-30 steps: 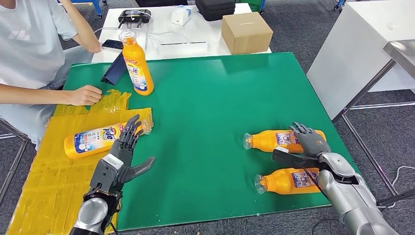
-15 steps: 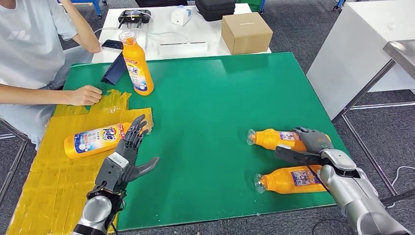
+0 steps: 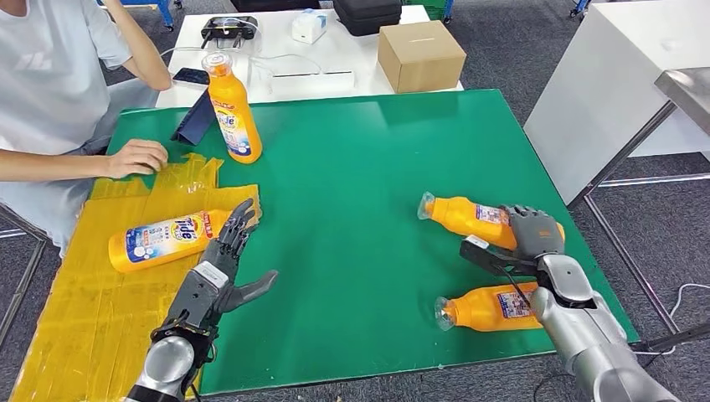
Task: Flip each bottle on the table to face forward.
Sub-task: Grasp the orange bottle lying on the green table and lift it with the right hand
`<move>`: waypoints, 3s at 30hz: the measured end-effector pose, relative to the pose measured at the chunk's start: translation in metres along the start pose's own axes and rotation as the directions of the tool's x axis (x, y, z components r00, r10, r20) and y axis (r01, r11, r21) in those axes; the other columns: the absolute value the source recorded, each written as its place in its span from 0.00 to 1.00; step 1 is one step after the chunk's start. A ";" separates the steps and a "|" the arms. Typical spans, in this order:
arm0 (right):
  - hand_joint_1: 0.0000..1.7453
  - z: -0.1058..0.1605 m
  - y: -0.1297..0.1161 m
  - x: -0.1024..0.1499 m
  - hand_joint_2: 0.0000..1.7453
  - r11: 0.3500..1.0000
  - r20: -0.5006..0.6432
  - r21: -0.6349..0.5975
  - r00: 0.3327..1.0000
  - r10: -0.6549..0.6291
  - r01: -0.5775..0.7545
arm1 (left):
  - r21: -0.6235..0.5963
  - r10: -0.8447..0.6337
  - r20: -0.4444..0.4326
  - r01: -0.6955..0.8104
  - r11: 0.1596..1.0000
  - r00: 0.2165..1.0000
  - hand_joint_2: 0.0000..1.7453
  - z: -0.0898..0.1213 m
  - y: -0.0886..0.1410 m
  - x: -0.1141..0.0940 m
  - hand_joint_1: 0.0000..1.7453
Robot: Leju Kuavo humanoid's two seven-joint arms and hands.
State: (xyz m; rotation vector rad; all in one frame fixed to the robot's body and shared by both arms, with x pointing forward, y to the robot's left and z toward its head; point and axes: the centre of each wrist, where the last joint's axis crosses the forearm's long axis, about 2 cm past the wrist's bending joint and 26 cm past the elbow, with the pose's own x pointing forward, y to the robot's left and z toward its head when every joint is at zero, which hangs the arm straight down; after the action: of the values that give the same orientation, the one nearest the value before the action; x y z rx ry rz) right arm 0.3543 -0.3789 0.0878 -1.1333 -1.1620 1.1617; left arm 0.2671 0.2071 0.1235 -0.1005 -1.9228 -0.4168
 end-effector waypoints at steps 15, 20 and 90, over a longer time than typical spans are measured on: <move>0.99 0.051 -0.052 0.109 1.00 0.484 0.441 -0.302 0.571 -0.693 0.821 | -0.081 0.001 0.052 0.003 0.997 0.999 1.00 -0.012 -0.018 0.013 0.00; 0.99 0.058 -0.061 0.120 1.00 0.429 0.480 -0.296 0.522 -0.705 0.853 | -0.089 0.008 0.060 -0.003 0.996 0.998 1.00 -0.013 -0.021 0.015 0.00; 0.30 0.084 -0.015 0.306 1.00 0.416 0.439 0.532 0.180 -0.880 0.738 | -0.115 0.136 0.132 -0.121 0.986 0.982 1.00 -0.055 -0.031 0.031 1.00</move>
State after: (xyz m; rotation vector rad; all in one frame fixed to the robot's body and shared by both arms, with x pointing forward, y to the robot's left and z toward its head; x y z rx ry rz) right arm 0.2845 -0.0720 0.1274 0.2978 -1.8291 0.7209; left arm 0.2954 0.1558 0.1624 -0.3297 -2.0175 -0.4345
